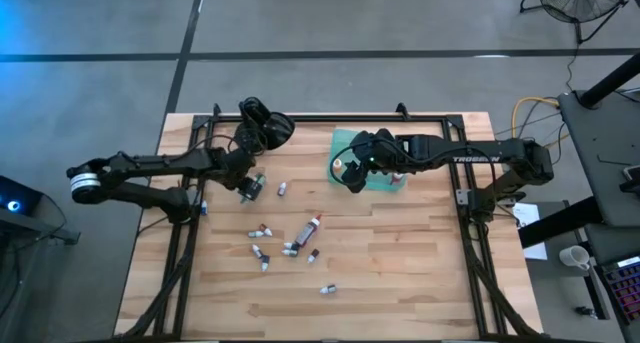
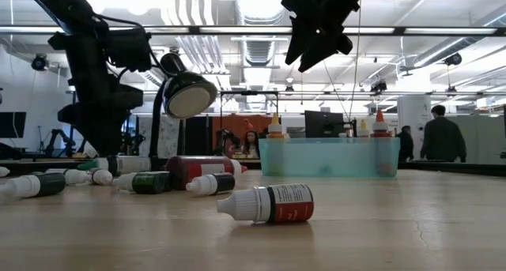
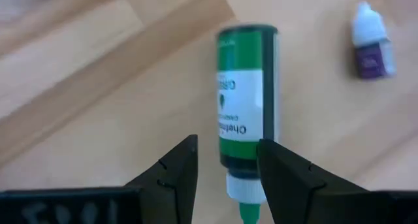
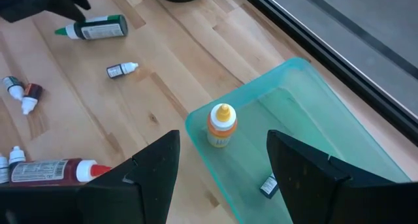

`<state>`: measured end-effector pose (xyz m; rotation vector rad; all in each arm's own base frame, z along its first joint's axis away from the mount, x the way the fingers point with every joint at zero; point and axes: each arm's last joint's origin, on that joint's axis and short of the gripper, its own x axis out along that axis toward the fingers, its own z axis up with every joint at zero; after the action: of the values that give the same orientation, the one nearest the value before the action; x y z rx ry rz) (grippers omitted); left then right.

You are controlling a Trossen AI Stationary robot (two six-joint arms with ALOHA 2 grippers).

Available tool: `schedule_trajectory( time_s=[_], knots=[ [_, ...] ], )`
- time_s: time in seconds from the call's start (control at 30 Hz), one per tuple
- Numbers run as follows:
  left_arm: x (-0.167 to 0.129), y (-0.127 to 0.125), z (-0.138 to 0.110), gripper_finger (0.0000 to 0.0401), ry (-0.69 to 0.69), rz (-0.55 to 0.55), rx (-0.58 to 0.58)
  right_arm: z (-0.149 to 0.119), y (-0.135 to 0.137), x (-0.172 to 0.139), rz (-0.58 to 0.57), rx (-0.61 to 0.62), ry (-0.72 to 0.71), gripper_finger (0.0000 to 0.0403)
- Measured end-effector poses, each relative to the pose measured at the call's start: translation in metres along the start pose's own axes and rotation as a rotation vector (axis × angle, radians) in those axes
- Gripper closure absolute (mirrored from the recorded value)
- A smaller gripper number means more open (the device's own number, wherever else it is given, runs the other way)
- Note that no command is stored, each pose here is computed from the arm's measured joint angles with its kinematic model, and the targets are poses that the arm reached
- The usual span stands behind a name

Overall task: Pick & Place food coloring
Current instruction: Move the large green food coloring bottle towards the bottom left of the table

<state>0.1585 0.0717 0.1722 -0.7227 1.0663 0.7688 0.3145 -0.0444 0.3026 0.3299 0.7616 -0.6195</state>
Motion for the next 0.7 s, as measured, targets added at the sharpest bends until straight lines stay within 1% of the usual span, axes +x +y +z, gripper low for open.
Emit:
schedule_trajectory(
  time_s=[0.33,0.5,0.7],
  knots=[
    [0.000,-0.003,-0.005,0.0273,0.090,-0.096,-0.010,0.000,0.000,0.000,0.000,-0.001,0.000,0.0179],
    [0.000,-0.001,-0.010,0.0273,0.138,-0.074,0.035,0.000,0.000,0.000,0.000,0.000,0.000,0.0179],
    [0.000,-0.003,-0.012,0.0273,0.144,-0.073,0.039,0.000,0.000,0.000,0.000,0.000,0.000,0.0179]
  ],
)
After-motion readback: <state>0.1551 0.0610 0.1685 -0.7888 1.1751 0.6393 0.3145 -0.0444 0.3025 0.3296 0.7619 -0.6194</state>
